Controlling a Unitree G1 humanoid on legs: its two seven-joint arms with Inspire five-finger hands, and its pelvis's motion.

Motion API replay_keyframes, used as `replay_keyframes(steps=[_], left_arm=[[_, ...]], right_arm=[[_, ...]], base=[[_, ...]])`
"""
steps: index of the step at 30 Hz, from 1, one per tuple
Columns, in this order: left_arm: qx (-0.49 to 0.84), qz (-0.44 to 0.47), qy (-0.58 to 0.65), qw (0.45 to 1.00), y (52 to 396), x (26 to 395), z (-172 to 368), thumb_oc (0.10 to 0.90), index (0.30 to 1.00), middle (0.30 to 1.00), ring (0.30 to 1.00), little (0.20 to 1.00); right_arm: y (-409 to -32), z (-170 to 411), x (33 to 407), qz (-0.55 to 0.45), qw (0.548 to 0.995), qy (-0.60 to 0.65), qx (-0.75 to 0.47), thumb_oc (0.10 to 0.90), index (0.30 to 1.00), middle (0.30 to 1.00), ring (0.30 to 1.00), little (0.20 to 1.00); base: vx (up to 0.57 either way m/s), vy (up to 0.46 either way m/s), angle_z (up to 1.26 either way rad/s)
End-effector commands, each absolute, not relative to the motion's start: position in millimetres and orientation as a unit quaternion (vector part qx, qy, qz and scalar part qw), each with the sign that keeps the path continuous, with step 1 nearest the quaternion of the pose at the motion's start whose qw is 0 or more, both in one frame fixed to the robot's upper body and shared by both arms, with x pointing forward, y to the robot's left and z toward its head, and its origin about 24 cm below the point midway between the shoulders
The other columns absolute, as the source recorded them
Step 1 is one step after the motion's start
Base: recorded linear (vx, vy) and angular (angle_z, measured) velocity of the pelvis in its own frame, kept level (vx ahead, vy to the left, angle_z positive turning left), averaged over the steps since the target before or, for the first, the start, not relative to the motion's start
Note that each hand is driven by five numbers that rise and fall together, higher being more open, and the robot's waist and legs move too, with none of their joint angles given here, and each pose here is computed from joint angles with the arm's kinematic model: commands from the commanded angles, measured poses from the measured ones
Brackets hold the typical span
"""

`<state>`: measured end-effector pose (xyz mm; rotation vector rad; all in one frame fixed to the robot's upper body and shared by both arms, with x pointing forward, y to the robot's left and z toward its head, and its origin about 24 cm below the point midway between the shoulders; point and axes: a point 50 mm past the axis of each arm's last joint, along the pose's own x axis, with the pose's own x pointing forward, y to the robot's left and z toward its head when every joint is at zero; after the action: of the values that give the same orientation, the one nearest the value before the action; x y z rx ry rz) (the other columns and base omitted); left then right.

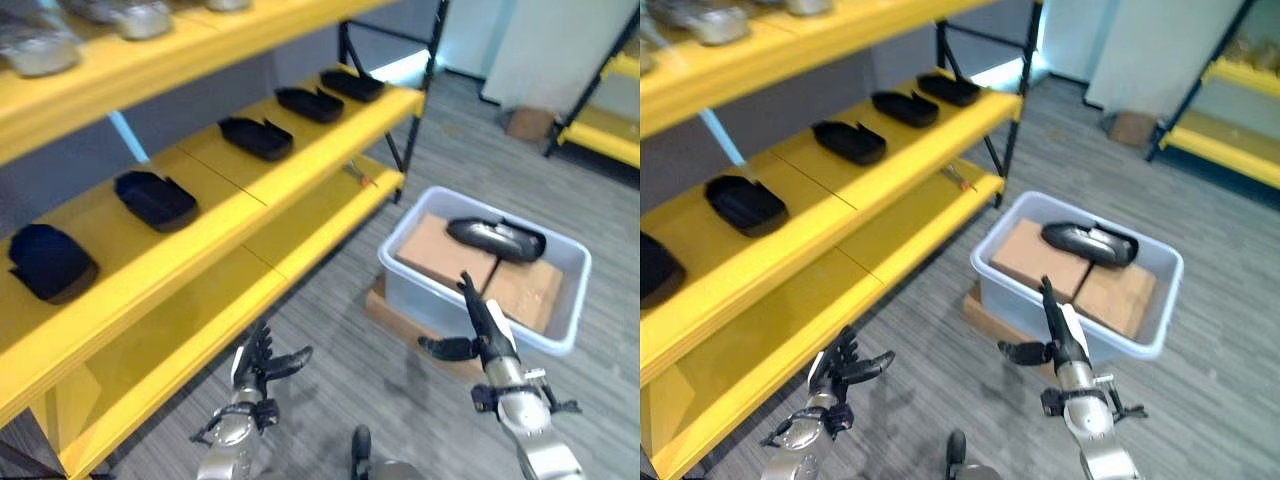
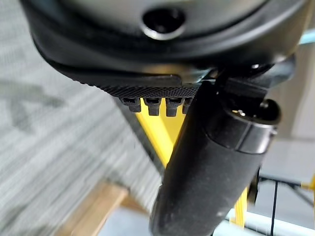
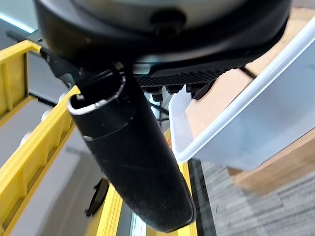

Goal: Move parts from the plastic box to the shelf.

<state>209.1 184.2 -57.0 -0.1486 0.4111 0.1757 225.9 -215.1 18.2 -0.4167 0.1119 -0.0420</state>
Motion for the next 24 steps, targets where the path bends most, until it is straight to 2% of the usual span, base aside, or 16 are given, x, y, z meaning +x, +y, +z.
replay_keyframes(steps=[1, 8, 24], left_arm=[[-0.066, 0.104, 0.075, 0.99, 203, 234, -12, 0.9, 1.0, 1.0, 1.0, 1.0], [-0.071, 0.103, 0.077, 0.989, 204, 231, -14, 0.9, 1.0, 1.0, 1.0, 1.0], [-0.043, 0.113, 0.073, 0.99, 218, 233, -8, 0.9, 1.0, 1.0, 1.0, 1.0]], right_arm=[[-201, 70, 250, -0.006, 0.979, -0.093, -0.184, 0.9, 1.0, 1.0, 1.0, 1.0], [-190, 67, 256, 0.027, 0.981, -0.084, -0.174, 0.9, 1.0, 1.0, 1.0, 1.0], [-162, 70, 261, 0.083, 0.977, -0.091, -0.172, 0.9, 1.0, 1.0, 1.0, 1.0]], base=[[0.24, 0.052, -1.02], [0.16, 0.122, -1.43], [0.16, 0.112, -0.34]])
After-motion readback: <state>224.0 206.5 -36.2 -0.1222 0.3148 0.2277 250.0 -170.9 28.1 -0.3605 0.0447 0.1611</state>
